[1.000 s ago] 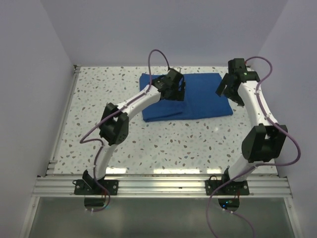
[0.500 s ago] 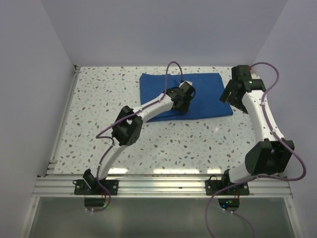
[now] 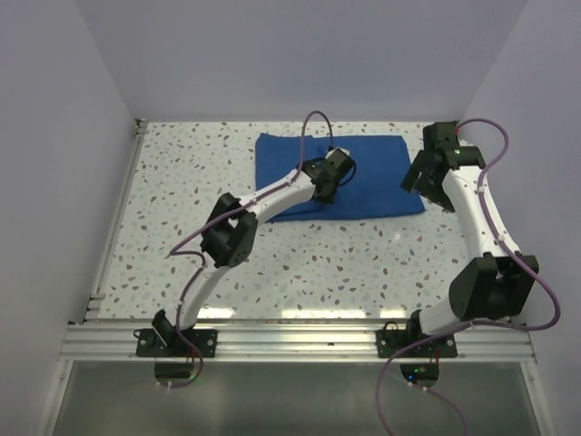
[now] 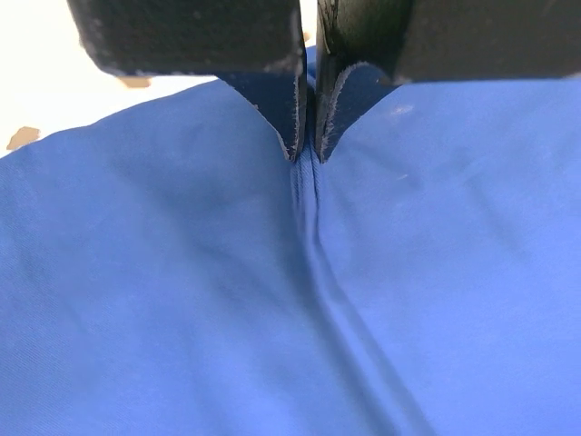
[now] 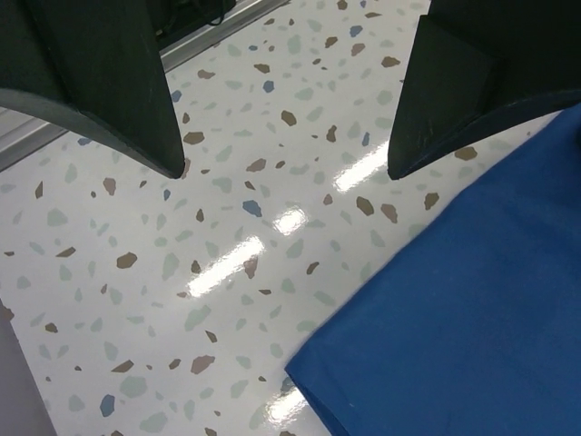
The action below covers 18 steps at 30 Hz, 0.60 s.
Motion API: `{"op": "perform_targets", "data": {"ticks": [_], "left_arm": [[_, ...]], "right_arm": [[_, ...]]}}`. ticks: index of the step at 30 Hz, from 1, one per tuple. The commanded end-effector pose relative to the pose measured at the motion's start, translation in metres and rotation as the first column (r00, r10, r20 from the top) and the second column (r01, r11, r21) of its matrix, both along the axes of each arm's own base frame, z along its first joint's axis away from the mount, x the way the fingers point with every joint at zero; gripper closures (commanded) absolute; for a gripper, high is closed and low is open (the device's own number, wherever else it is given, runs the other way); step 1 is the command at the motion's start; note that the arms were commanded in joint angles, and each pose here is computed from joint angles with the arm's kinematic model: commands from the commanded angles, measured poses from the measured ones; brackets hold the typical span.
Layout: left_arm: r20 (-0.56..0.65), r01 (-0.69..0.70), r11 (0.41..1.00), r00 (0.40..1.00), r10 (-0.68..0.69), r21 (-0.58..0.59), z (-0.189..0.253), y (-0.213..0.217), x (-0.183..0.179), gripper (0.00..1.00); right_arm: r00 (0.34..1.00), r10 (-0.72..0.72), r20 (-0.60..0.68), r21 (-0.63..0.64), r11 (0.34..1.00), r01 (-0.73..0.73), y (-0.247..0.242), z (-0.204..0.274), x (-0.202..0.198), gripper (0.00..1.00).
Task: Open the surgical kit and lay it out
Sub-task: Open the surgical kit at the center of the board.
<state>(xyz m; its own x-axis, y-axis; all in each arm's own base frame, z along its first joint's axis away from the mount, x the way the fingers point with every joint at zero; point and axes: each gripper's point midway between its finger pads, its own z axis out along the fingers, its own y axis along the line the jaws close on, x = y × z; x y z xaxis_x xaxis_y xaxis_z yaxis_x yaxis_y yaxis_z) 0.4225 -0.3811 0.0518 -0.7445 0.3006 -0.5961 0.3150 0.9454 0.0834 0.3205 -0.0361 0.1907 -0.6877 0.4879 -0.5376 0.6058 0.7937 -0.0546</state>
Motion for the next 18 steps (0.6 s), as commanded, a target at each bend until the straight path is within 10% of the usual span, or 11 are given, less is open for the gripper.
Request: {"op": "perform_targets", "data": {"ticks": [1,10,11,13,14,18], "left_arm": [[0.048,-0.170,0.985,0.984,0.170,-0.011,0.069,0.086,0.025,1.00],[0.206,-0.493,0.865,0.840,0.502,-0.094,0.156,0.288,0.010,0.98],[0.230,-0.513,0.851,0.820,0.524,-0.111,0.166,0.303,0.003,0.88],[0.199,-0.578,0.813,0.790,0.580,-0.071,0.142,0.339,-0.011,0.14],[0.183,-0.594,0.800,0.781,0.598,-0.079,0.139,0.346,-0.017,0.01],[0.126,-0.641,0.765,0.755,0.643,-0.060,0.116,0.364,-0.038,0.00]], "right_arm": [[0.998,0.007,0.069,0.037,0.999,-0.009,0.007,0.013,0.024,0.02],[0.986,0.062,0.153,0.168,0.982,-0.088,0.040,0.010,0.078,0.04],[0.986,0.069,0.153,0.174,0.980,-0.095,0.042,0.008,0.082,0.04],[0.986,0.078,0.146,0.182,0.978,-0.105,0.047,0.000,0.092,0.04],[0.986,0.083,0.147,0.183,0.977,-0.110,0.049,-0.002,0.095,0.04],[0.979,0.108,0.175,0.204,0.969,-0.143,0.055,-0.011,0.118,0.02]]}}
